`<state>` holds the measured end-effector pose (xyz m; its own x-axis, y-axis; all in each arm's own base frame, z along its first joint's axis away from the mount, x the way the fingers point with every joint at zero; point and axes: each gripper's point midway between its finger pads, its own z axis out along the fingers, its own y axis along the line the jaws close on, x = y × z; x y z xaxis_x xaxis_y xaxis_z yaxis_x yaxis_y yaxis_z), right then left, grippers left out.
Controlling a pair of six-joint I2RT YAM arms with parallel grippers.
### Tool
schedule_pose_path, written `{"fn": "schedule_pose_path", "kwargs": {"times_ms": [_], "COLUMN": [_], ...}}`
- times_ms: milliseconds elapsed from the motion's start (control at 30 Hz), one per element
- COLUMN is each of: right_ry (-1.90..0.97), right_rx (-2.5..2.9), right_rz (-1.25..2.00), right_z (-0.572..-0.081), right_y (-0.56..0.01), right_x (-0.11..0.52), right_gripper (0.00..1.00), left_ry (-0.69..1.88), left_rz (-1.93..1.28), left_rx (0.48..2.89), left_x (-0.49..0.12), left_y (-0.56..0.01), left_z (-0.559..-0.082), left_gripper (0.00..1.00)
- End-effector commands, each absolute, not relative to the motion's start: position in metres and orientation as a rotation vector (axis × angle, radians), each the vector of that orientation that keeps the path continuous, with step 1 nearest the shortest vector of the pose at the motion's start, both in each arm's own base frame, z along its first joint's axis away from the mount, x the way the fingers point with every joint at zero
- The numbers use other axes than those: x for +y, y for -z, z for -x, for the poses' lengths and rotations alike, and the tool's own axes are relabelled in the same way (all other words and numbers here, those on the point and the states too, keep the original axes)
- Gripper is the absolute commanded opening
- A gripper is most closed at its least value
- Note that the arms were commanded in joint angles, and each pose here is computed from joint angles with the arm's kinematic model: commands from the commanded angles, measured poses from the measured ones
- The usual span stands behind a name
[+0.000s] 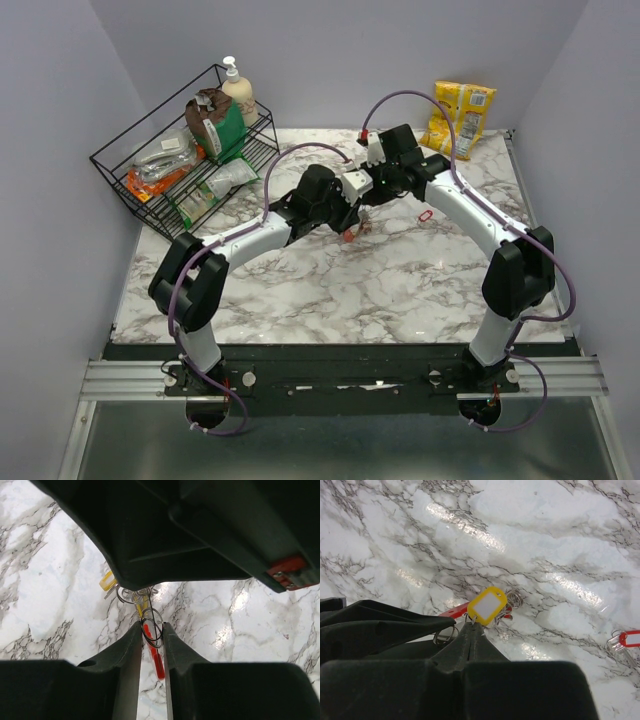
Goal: Remove the keys from the keyring
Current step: Pick up the keyring from the center of the board.
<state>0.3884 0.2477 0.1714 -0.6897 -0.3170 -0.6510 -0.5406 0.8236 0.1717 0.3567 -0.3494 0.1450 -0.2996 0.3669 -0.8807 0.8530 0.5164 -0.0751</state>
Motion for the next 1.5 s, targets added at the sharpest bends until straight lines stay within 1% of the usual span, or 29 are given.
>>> {"fn": "schedule_pose_path", "kwargs": {"times_ms": [0, 67, 200, 233, 367, 500, 533, 600, 633, 700, 733, 767, 800, 867, 900, 933, 967, 1000, 1033, 1067, 1100, 1133, 1300, 1333, 1467], "right_ry": [-0.484, -0.476, -0.504, -0.531, -0.596, -0.658, -0.682, -0.696, -0.713, -0.727, -0.737, -0.726, -0.721, -0.700, -0.687, -0.675, -0.666, -0.660, -0.660, -0.663, -0.663, -0.674, -0.751, -0.758, -0.828], "right_rx": [2.358, 2.357, 2.364, 2.355, 2.338, 2.267, 2.251, 2.230, 2.212, 2.186, 2.163, 2.133, 2.117, 2.055, 2.034, 2.012, 1.970, 1.944, 1.929, 1.891, 1.860, 1.836, 1.653, 1.624, 1.477], "right_rz": [0.655, 0.654, 0.652, 0.698, 0.808, 0.891, 0.910, 0.943, 0.955, 0.994, 1.016, 1.055, 1.076, 1.147, 1.164, 1.186, 1.238, 1.267, 1.289, 1.335, 1.353, 1.371, 1.439, 1.439, 1.497], "right_z": [-0.380, -0.382, -0.380, -0.376, -0.359, -0.342, -0.338, -0.333, -0.330, -0.326, -0.324, -0.323, -0.323, -0.321, -0.321, -0.321, -0.317, -0.316, -0.314, -0.310, -0.307, -0.304, -0.286, -0.283, -0.265], "right_y": [-0.179, -0.179, -0.181, -0.180, -0.179, -0.192, -0.195, -0.196, -0.200, -0.200, -0.203, -0.204, -0.203, -0.204, -0.204, -0.204, -0.202, -0.201, -0.198, -0.193, -0.195, -0.194, -0.194, -0.196, -0.204], "right_x": [0.246, 0.242, 0.234, 0.235, 0.233, 0.233, 0.234, 0.233, 0.234, 0.234, 0.235, 0.234, 0.233, 0.232, 0.231, 0.231, 0.230, 0.230, 0.229, 0.230, 0.230, 0.230, 0.240, 0.241, 0.249], "right_gripper": [0.01, 0.01, 0.01, 0.01, 0.08, 0.20, 0.26, 0.32, 0.37, 0.40, 0.42, 0.42, 0.42, 0.43, 0.43, 0.43, 0.43, 0.43, 0.43, 0.43, 0.43, 0.44, 0.48, 0.51, 0.54], "left_ry": [0.673, 0.673, 0.710, 0.725, 0.789, 0.858, 0.906, 0.945, 0.958, 1.069, 1.077, 1.165, 1.217, 1.263, 1.361, 1.386, 1.364, 1.459, 1.479, 1.472, 1.539, 1.574, 1.605, 1.611, 1.619], "left_rz": [-1.034, -1.048, -1.103, -1.114, -1.166, -1.224, -1.249, -1.284, -1.296, -1.349, -1.387, -1.416, -1.433, -1.497, -1.506, -1.522, -1.590, -1.589, -1.609, -1.649, -1.646, -1.637, -1.612, -1.603, -1.579], "left_rx": [1.919, 1.922, 1.896, 1.894, 1.857, 1.816, 1.793, 1.769, 1.757, 1.723, 1.678, 1.630, 1.639, 1.556, 1.573, 1.570, 1.477, 1.510, 1.475, 1.382, 1.409, 1.381, 1.352, 1.351, 1.307], "left_x": [-0.351, -0.351, -0.348, -0.347, -0.339, -0.327, -0.329, -0.326, -0.323, -0.322, -0.317, -0.317, -0.313, -0.307, -0.304, -0.303, -0.302, -0.298, -0.297, -0.297, -0.293, -0.293, -0.295, -0.296, -0.299], "left_y": [-0.132, -0.130, -0.133, -0.134, -0.141, -0.152, -0.156, -0.161, -0.164, -0.171, -0.173, -0.181, -0.182, -0.188, -0.193, -0.193, -0.194, -0.199, -0.201, -0.203, -0.208, -0.213, -0.221, -0.224, -0.238], "left_z": [-0.359, -0.357, -0.352, -0.351, -0.348, -0.342, -0.335, -0.330, -0.330, -0.316, -0.316, -0.306, -0.300, -0.294, -0.281, -0.277, -0.275, -0.260, -0.255, -0.253, -0.242, -0.238, -0.234, -0.235, -0.234], "left_gripper": [0.05, 0.00, 0.00, 0.00, 0.00, 0.00, 0.00, 0.00, 0.00, 0.00, 0.00, 0.00, 0.00, 0.00, 0.00, 0.00, 0.00, 0.00, 0.00, 0.00, 0.00, 0.00, 0.00, 0.00, 0.00]}}
